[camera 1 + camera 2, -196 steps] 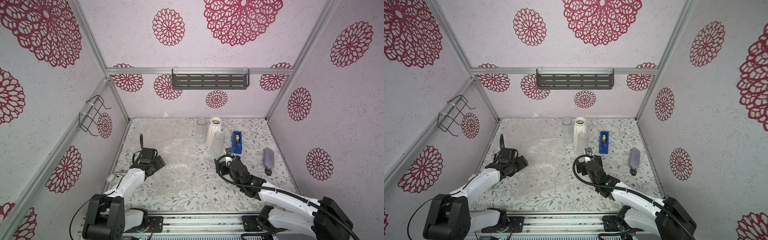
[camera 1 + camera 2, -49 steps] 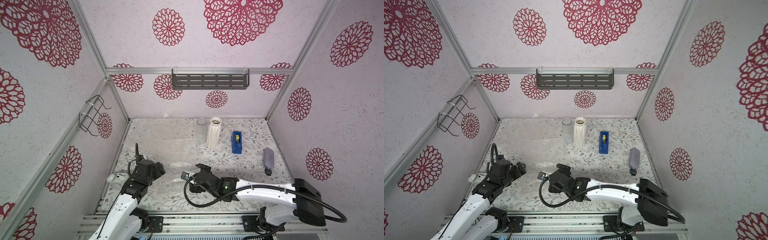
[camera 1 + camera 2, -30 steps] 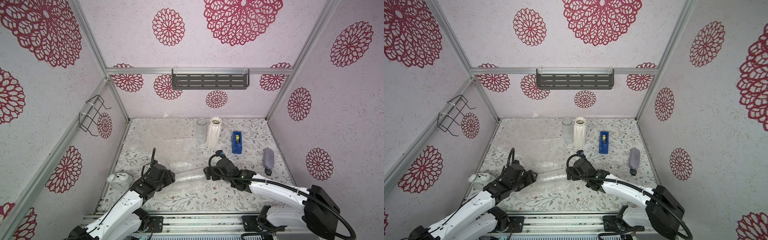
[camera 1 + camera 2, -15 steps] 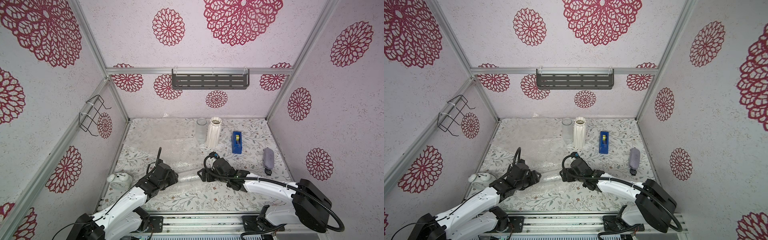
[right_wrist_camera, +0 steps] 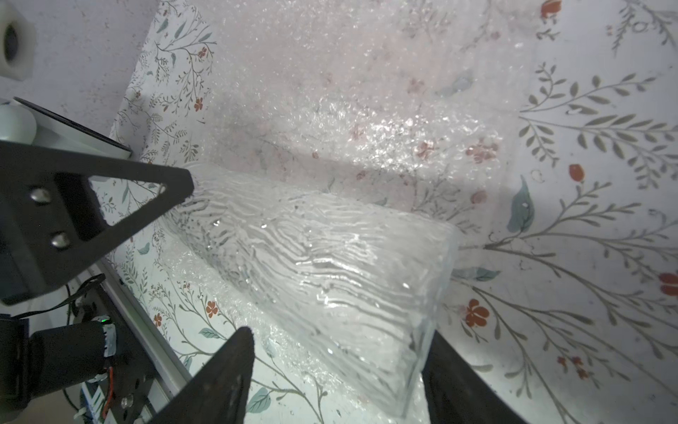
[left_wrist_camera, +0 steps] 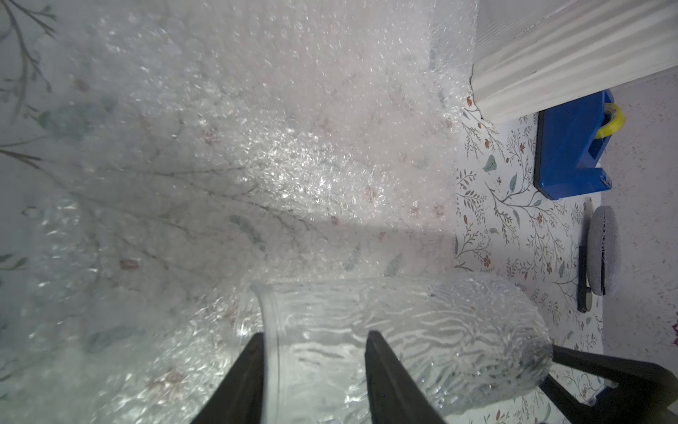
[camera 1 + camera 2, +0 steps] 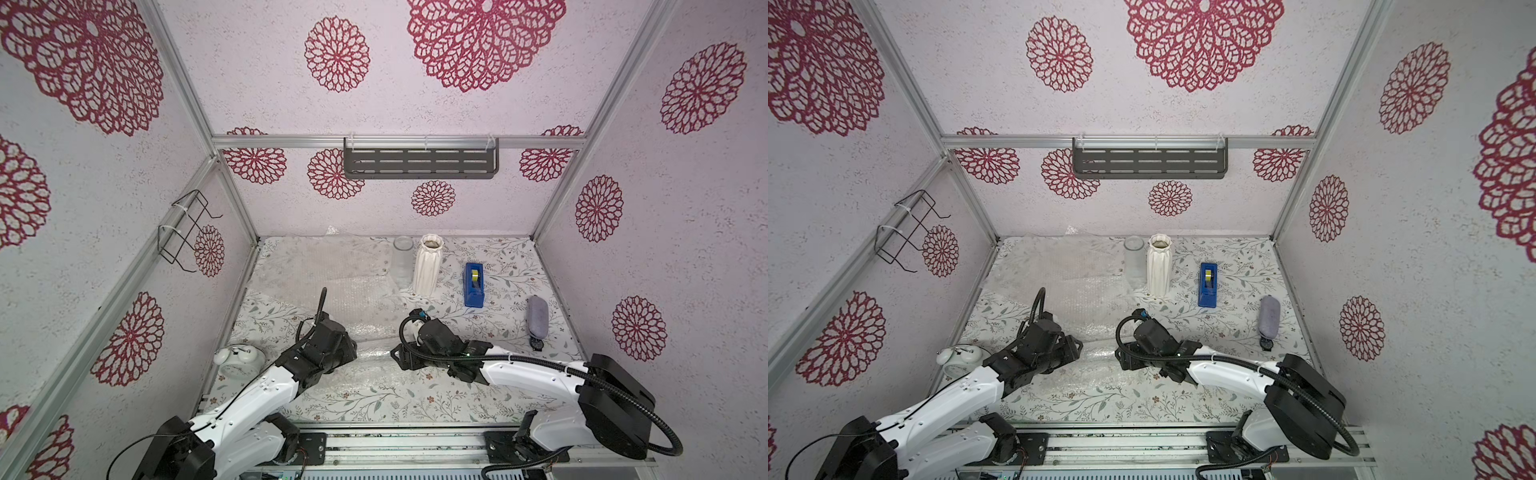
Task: Wrap vases in bubble wrap
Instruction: Adjust the vase with the bubble wrap.
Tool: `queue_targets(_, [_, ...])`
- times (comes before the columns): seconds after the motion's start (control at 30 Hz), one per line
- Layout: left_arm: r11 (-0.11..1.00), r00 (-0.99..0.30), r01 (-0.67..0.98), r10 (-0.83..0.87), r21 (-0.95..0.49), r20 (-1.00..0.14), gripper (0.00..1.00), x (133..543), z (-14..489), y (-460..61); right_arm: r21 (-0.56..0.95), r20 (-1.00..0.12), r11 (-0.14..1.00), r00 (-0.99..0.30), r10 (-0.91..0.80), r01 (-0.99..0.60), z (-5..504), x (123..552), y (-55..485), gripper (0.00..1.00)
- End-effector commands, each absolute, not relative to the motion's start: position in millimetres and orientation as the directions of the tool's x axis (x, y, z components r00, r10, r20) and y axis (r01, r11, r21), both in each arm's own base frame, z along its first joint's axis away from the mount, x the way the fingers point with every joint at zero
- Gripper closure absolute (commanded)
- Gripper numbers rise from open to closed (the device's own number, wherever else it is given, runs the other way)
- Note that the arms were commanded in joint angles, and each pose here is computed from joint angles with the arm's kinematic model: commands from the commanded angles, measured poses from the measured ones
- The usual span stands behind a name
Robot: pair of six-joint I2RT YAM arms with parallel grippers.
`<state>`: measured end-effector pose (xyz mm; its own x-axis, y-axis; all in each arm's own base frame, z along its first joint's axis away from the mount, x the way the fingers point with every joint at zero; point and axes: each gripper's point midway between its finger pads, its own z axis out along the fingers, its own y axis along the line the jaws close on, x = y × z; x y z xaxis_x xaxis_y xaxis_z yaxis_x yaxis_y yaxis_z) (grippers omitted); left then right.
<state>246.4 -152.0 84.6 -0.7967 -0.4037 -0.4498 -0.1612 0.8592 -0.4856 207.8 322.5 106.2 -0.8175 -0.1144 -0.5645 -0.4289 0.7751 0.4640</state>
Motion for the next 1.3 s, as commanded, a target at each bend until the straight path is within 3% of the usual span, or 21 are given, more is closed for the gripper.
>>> queue_targets(0.0, [0.832, -0.751, -0.089, -0.417, -0.548, -0.512, 0.53, 255.8, 122.9, -162.8, 0.483, -0.678, 0.686, -0.728, -0.101, -0.544, 159.7, 211.9, 355.5, 0.27])
queue_targets(0.27, [0.858, -0.706, -0.139, -0.436, -0.495, -0.557, 0.45, 248.4, 122.4, -136.6, 0.472, -0.701, 0.668, -0.704, -0.111, -0.575, 164.1, 212.9, 372.8, 0.27])
queue_targets(0.5, [0.865, -0.738, -0.188, -0.437, -0.466, -0.514, 0.4, 247.5, 90.7, -136.2, 0.438, -0.691, 0.713, -0.713, -0.123, -0.547, 141.5, 219.9, 370.9, 0.25])
queue_targets(0.77, [0.877, -0.679, -0.294, -0.471, -0.379, -0.563, 0.14, 246.0, 90.6, -105.0, 0.336, -0.71, 0.814, -0.695, -0.112, -0.474, 135.1, 234.8, 345.8, 0.09])
queue_targets(0.87, [0.878, -0.659, -0.297, -0.473, -0.376, -0.585, 0.11, 246.9, 100.1, -98.5, 0.263, -0.741, 0.845, -0.658, -0.133, -0.466, 139.8, 236.4, 325.9, 0.1])
queue_targets(1.03, [0.879, -0.647, -0.307, -0.474, -0.364, -0.598, 0.1, 243.1, 106.9, -86.0, 0.045, -0.787, 0.836, -0.535, -0.307, -0.546, 143.2, 216.6, 302.7, 0.15])
queue_targets(1.27, [0.862, -0.644, -0.316, -0.502, -0.396, -0.577, 0.11, 241.7, 106.5, -75.6, -0.141, -0.779, 0.663, -0.331, -0.533, -0.735, 130.5, 155.8, 318.1, 0.26])
